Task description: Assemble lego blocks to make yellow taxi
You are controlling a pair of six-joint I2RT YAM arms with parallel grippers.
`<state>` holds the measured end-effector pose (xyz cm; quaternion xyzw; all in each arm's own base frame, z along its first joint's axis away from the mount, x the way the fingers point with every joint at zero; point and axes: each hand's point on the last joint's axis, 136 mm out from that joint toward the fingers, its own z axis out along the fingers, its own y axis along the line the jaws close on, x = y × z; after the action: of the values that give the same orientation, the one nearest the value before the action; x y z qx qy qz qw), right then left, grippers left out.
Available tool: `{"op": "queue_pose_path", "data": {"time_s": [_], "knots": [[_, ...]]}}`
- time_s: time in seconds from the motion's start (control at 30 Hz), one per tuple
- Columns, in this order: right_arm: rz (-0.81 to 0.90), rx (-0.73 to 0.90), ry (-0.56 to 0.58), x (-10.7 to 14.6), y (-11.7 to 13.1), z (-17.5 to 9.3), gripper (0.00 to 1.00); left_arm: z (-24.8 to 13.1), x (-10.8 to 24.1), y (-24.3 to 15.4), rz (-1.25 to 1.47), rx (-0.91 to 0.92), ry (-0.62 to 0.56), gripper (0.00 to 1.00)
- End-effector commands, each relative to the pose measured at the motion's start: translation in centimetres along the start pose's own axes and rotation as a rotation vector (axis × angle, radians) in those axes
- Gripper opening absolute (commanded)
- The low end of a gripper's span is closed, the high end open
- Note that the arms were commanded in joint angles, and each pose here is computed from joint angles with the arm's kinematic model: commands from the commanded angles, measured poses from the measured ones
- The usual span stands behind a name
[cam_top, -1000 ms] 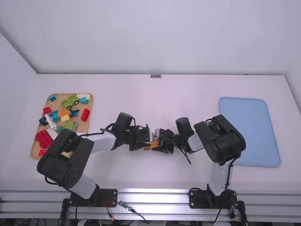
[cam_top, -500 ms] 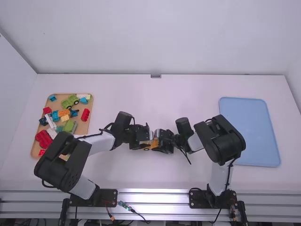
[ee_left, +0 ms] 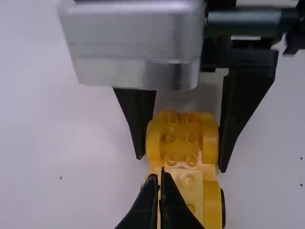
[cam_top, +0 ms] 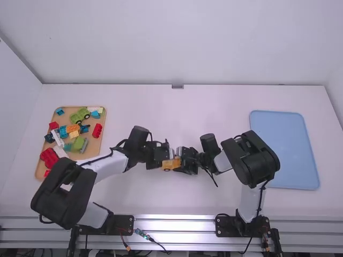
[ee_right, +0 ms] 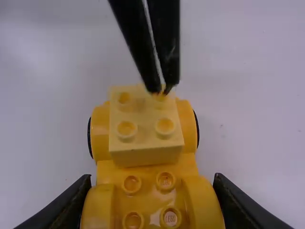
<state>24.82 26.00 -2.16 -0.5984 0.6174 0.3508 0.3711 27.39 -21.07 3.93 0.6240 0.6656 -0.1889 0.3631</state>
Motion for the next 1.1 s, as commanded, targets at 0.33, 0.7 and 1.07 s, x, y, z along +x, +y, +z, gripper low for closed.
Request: {"op": "queue_pose_path", "data": {"time_s": [0.33,0.7,1.07], "knots": [[0.007,-0.007,-0.002,0.1,0.1,0.1,0.54,1.4,3.1,-2.7,-0.091,0.108,0.058,0.02],[-0.002,-0.001,-0.009,-0.1,-0.1,0.2,0.54,2.5,6.8,-3.9,-0.158,0.078,0.146,0.02],[-0.005,0.0,-0.008,-0.1,-0.1,0.1,0.54,0.9,1.4,0.2,-0.09,-0.056,-0.021,0.02]]}}
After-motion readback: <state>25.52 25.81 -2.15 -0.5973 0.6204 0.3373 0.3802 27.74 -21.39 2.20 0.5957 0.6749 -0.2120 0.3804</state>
